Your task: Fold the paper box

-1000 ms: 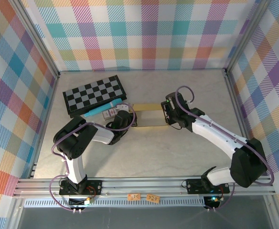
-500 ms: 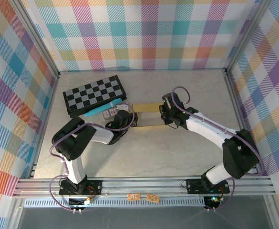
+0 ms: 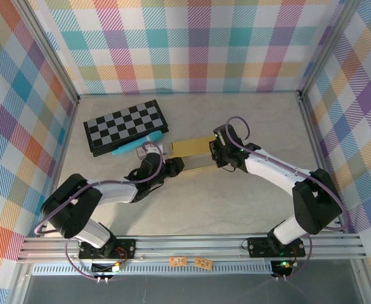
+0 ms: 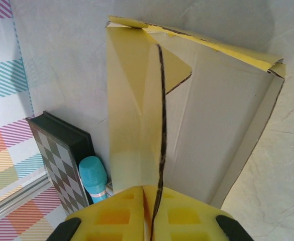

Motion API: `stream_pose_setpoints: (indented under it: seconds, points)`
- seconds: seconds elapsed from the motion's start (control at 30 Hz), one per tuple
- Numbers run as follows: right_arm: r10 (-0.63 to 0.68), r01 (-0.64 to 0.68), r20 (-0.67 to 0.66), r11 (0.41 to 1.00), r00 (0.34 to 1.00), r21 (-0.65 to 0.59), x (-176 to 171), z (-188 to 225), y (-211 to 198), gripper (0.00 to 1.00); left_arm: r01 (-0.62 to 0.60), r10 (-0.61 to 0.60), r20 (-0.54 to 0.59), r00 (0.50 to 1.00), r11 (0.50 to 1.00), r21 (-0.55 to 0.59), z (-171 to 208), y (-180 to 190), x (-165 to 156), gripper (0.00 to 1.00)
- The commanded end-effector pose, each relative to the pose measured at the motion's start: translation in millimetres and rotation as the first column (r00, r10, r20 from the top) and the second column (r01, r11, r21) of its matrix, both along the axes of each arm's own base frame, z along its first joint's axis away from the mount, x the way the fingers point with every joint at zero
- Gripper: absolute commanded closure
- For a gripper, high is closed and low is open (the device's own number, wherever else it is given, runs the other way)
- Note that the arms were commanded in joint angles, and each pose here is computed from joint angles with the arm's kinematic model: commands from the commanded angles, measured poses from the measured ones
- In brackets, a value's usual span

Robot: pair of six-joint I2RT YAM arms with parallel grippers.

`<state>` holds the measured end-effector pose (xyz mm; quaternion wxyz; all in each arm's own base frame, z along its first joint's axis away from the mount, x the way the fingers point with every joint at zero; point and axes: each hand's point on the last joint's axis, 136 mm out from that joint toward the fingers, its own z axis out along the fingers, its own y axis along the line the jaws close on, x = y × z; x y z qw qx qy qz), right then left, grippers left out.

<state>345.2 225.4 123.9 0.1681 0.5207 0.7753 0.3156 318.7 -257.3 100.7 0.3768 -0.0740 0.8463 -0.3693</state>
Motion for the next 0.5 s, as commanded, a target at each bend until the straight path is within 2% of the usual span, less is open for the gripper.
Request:
stream_pose_setpoints:
  seconds: [0.0, 0.2, 0.23, 0.3, 0.37, 0.47]
  points:
    - [-0.001, -0.005, -0.093, 0.998, 0.996, -0.064, -15.1, -21.0, -4.7, 0.9, 0.0, -0.007, -0.058, 0.998, 0.993, -0.114, 20.2, -7.0, -17.7, 0.58]
    - [-0.006, -0.003, -0.112, 0.997, 0.994, -0.079, -18.5, -23.5, -6.4, 0.9, -0.045, 0.032, -0.076, 0.997, 0.982, -0.181, 84.0, 0.9, -33.8, 0.57]
    - [-0.007, -0.002, -0.114, 0.997, 0.993, -0.08, -18.7, -23.6, -6.6, 0.9, -0.08, 0.065, -0.093, 0.994, 0.983, -0.164, 93.0, 9.1, -35.5, 0.57]
    - [-0.004, -0.005, -0.111, 0.997, 0.994, -0.081, -18.6, -22.2, -6.8, 0.9, -0.154, 0.142, -0.119, 0.983, 0.983, -0.104, 107.2, 29.3, -36.1, 0.49]
    - [0.005, -0.015, -0.109, 0.996, 0.994, -0.088, -18.5, -20.0, -6.9, 0.9, -0.222, 0.21, -0.2, 0.957, 0.974, -0.039, 108.5, 50.6, -29.6, 0.48]
    - [0.016, -0.029, -0.127, 0.994, 0.992, -0.102, -21.8, -21.9, -7.9, 0.89, -0.219, 0.179, -0.324, 0.929, 0.971, -0.092, 104.6, 56.8, 1.7, 0.51]
